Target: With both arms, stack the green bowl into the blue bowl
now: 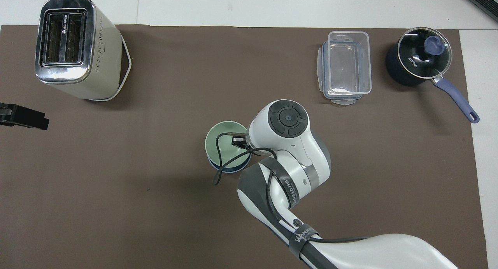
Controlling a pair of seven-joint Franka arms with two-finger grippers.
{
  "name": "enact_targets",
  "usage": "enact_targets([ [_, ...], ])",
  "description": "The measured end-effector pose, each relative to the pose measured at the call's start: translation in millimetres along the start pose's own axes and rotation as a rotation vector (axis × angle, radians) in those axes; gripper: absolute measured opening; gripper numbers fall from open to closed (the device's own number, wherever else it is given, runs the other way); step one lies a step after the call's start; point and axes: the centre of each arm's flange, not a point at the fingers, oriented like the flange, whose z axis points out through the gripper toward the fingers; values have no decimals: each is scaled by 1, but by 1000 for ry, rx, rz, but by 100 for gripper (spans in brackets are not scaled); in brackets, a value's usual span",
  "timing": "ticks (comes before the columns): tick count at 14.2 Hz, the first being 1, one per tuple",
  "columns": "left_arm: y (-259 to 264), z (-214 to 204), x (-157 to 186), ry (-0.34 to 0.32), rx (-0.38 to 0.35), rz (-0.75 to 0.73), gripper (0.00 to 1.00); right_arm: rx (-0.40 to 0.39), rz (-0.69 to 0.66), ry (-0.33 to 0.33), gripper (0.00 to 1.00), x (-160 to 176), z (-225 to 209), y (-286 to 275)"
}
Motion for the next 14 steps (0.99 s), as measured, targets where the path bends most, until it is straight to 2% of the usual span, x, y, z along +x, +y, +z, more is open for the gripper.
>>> enact_targets([
  [14, 0, 0, 0, 0, 0, 0, 100, -43, -16, -45, 5, -15, 11, 1],
])
